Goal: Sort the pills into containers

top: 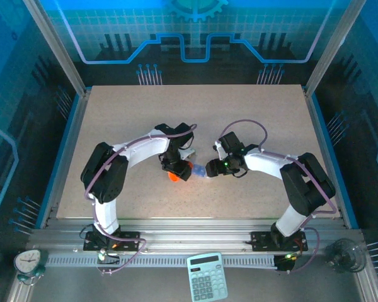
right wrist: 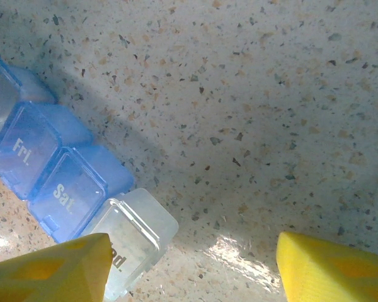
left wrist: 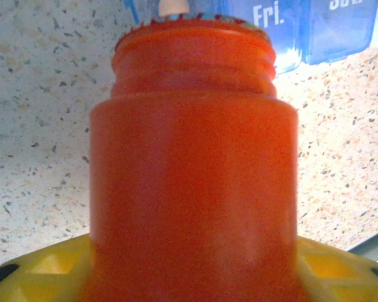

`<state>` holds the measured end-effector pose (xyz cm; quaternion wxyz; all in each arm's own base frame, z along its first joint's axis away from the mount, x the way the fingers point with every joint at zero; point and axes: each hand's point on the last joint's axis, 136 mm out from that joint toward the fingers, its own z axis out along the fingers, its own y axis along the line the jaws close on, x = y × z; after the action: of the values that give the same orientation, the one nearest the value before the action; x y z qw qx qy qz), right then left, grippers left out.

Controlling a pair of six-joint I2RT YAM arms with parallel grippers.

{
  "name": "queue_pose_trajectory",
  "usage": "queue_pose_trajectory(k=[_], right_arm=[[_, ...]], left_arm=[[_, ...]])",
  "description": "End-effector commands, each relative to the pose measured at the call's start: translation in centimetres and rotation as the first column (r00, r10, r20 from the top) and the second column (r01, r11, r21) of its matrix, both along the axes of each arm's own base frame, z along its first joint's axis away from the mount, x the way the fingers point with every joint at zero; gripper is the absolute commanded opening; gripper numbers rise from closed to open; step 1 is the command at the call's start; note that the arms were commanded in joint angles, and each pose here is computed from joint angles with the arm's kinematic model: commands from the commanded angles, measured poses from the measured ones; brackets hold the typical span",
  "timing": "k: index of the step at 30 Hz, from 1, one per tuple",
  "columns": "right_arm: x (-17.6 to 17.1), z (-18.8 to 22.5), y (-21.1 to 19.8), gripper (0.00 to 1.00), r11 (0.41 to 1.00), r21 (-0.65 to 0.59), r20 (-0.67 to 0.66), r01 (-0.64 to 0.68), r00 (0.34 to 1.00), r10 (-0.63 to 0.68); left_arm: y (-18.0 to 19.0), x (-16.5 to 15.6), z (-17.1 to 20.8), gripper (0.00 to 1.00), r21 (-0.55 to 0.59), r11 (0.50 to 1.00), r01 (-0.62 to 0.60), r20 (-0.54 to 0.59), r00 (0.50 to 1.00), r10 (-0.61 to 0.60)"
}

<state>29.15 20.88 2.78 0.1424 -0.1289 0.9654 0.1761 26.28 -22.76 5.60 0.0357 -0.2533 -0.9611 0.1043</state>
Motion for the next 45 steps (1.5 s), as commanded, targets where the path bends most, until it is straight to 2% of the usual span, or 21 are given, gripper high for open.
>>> queue_pose_trajectory(k=[1, 45], right_arm=[[-0.7, -0.6, 0.3, 0.7, 1.0, -0.009, -0.019, -0.009, 1.0, 0.009], [-2.0, -2.1, -0.3, 0.7, 0.999, -0.032, -0.057, -0.014, 0.998, 0.012]], left_arm=[[0.3, -0.3, 0.3, 0.11, 0.036, 0.999, 0.024, -0.022, 0.999, -0.023], [0.9, 0.6, 0.3, 0.11, 0.136, 0.984, 0.113, -0.088, 0.991, -0.101]])
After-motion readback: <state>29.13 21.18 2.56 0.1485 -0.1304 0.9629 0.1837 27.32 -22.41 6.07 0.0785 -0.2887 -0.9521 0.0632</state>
